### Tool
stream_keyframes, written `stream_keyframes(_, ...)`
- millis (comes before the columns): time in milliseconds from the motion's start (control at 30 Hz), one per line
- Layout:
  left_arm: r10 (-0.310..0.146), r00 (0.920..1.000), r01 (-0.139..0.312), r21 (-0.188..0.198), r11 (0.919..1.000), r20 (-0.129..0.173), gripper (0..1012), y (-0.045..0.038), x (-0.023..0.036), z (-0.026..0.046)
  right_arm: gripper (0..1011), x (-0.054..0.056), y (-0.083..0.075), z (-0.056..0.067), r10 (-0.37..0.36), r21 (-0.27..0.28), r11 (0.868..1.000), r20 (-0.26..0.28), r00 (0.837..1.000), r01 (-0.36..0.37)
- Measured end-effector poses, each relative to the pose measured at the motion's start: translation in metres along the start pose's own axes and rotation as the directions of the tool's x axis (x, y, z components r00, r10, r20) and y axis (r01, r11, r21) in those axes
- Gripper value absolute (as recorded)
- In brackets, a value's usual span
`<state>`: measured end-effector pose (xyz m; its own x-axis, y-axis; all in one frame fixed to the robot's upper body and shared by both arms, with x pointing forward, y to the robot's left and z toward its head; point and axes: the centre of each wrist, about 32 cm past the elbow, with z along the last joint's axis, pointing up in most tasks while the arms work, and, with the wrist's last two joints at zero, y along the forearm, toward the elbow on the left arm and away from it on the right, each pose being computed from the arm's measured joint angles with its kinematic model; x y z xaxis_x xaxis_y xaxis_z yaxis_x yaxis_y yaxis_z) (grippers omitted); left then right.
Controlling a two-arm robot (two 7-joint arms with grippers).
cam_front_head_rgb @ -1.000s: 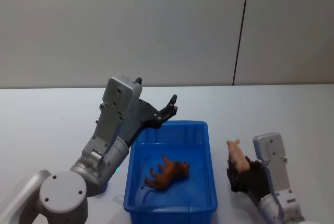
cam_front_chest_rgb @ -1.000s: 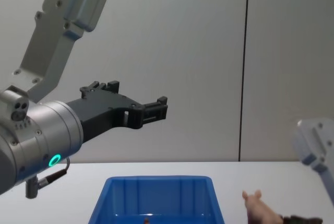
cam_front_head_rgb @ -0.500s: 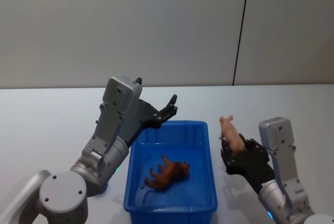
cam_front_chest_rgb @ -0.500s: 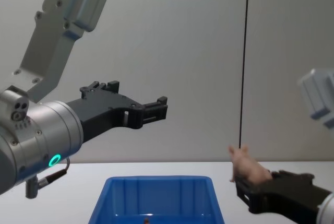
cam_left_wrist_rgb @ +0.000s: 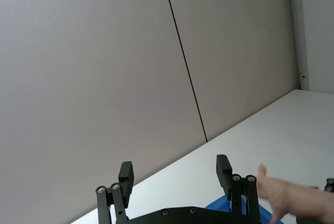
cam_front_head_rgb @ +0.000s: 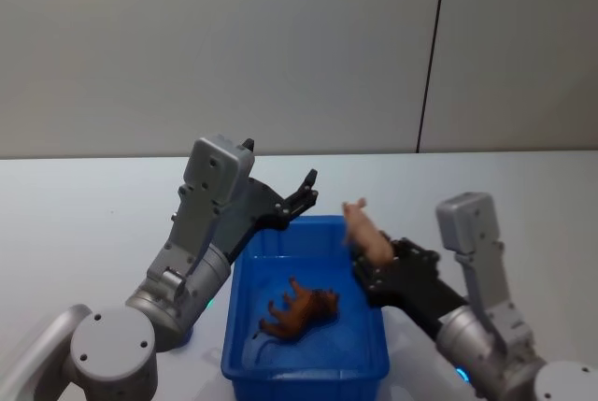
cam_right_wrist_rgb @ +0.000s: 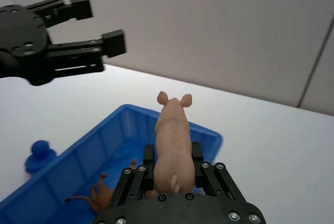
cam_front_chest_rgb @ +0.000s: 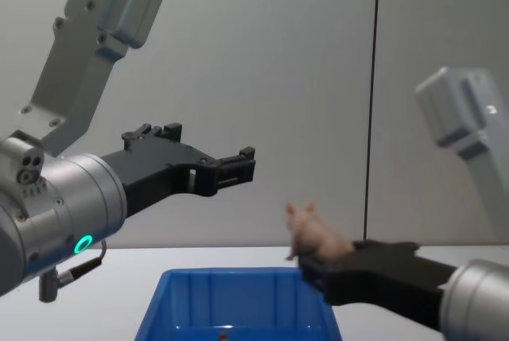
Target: Pick up the two dolls from the table and place them into the box.
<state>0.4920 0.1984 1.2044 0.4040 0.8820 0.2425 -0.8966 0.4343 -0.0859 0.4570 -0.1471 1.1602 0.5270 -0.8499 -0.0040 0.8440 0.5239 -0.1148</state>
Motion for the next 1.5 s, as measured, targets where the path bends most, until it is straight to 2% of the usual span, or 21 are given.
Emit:
stream_keyframes(233, 0.0, 1.0, 0.0, 0.0, 1.0, 0.0, 1001, 0.0, 0.0, 0.0, 392, -0.004, 0.012, 0.0, 0.076, -0.039, 0.996, -0.032, 0.997, -0.077)
stream_keyframes(400, 0.0, 1.0, 0.0, 0.0, 1.0, 0.0, 1001, 0.0, 0.0, 0.0, 503, -0.006, 0.023, -0.001, 0.123, -0.071, 0.989, -0.058, 0.991, -0.127)
stream_keyframes(467, 0.0, 1.0, 0.0, 0.0, 1.0, 0.0, 1001, 0.0, 0.0, 0.0, 615, -0.007, 0.024, -0.001, 0.127, -0.073, 0.989, -0.06, 0.99, -0.131)
stream_keyframes(500, 0.0, 1.0, 0.0, 0.0, 1.0, 0.0, 1001, 0.0, 0.0, 0.0, 640, -0.007, 0.026, -0.002, 0.133, -0.078, 0.987, -0.064, 0.989, -0.138)
stream_keyframes(767, 0.0, 1.0, 0.0, 0.0, 1.0, 0.0, 1001, 0.0, 0.0, 0.0, 857, -0.009, 0.029, -0.002, 0.139, -0.072, 0.987, -0.06, 0.988, -0.143)
stream_keyframes(867, 0.0, 1.0, 0.0, 0.0, 1.0, 0.0, 1001, 0.0, 0.0, 0.0, 963, -0.009, 0.027, -0.002, 0.125, -0.051, 0.991, -0.042, 0.991, -0.127)
stream_keyframes(967, 0.0, 1.0, 0.0, 0.0, 1.0, 0.0, 1001, 0.0, 0.0, 0.0, 1001, -0.009, 0.025, -0.001, 0.112, -0.036, 0.993, -0.031, 0.993, -0.113)
stream_keyframes(1233, 0.0, 1.0, 0.0, 0.0, 1.0, 0.0, 1001, 0.0, 0.0, 0.0, 1001, -0.005, 0.008, 0.002, 0.03, 0.035, 0.999, 0.012, 0.999, -0.031)
stream_keyframes(1500, 0.0, 1.0, 0.0, 0.0, 1.0, 0.0, 1001, 0.0, 0.0, 0.0, 1001, 0.003, -0.015, 0.004, -0.083, 0.083, 0.993, 0.026, 0.996, 0.081)
